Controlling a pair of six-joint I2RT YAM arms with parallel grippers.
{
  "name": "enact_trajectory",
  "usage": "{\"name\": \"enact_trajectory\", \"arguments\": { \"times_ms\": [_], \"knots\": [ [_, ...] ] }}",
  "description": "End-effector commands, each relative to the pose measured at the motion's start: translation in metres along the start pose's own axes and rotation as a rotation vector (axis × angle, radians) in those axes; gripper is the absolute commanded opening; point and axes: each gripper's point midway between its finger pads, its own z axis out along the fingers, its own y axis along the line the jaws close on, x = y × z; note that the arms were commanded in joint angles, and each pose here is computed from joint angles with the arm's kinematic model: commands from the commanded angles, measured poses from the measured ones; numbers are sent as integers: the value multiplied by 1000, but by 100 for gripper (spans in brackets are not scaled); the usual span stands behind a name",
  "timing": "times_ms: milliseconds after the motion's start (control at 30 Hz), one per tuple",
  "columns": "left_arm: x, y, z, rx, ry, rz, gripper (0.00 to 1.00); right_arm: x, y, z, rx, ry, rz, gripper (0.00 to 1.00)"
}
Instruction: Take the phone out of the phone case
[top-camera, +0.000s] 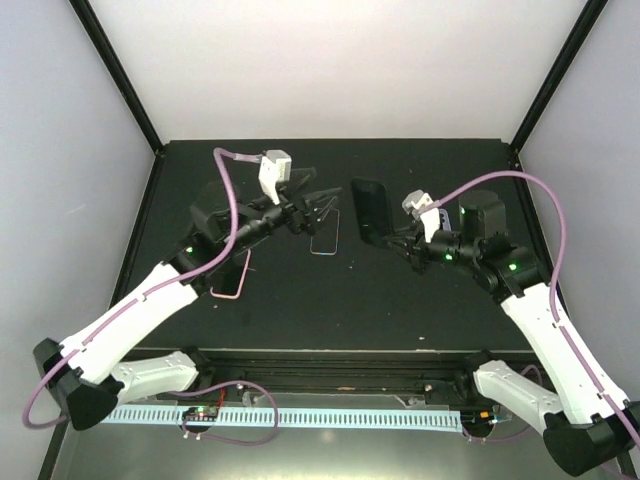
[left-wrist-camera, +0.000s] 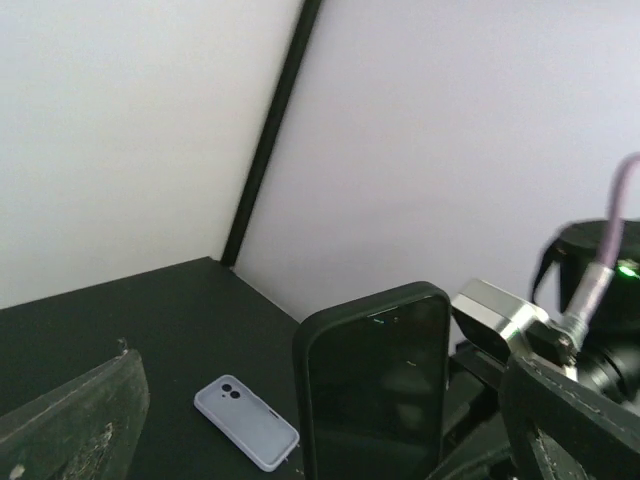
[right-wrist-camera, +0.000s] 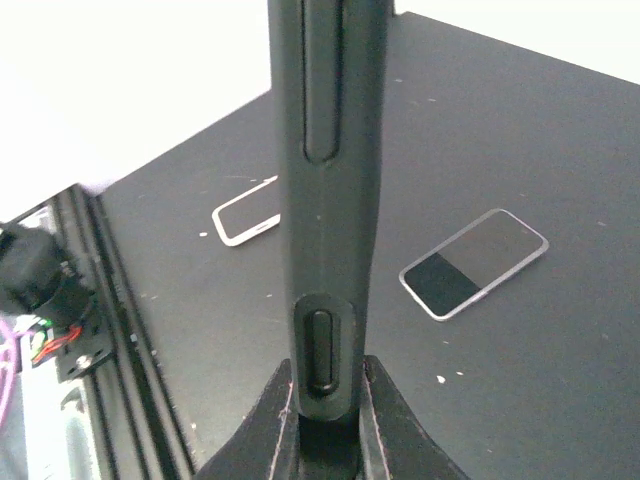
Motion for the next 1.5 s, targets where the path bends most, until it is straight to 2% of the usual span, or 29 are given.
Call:
{"name": "enact_trajectory", "arguments": {
  "times_ms": [0, 133, 267, 333, 500, 633, 900, 967, 1100, 1300, 1400, 1467],
  "knots": [
    [-1, -37, -25, 217, 94, 119, 95, -13, 45, -17, -204, -83, -142, 1],
    [0, -53, -23, 344, 88, 126, 80, -16, 67, -24, -340, -112, -134, 1],
    [15, -72, -28, 524, 85, 135, 70, -15, 73, -23, -391, -95, -112, 1],
    [22, -69, -26, 544, 105, 137, 64, -15, 77, -24, -426, -83, -111, 1],
    [18, -65, -29, 643, 117, 53, 40, -14, 77, -20, -457, -64, -86, 1],
    [19, -58, -29, 663, 128, 10, 34, -13, 73, -14, -468, -54, -65, 1],
    [22, -59, -30, 675, 147, -2, 28, -17, 74, -10, -514, -48, -26, 1],
    [24, -59, -30, 680, 156, -9, 29, -18, 74, -9, -522, -45, -14, 1],
    [27, -55, -26, 664, 165, -26, 39, -20, 76, -9, -537, -44, -2, 1],
    [31, -55, -23, 672, 187, -53, 36, -24, 75, -8, -543, -45, 23, 1],
    [31, -57, -23, 676, 188, -51, 42, -25, 73, -4, -556, -39, 46, 1],
    [31, -57, -23, 675, 187, -50, 38, -26, 72, -1, -561, -35, 56, 1]
  ]
}}
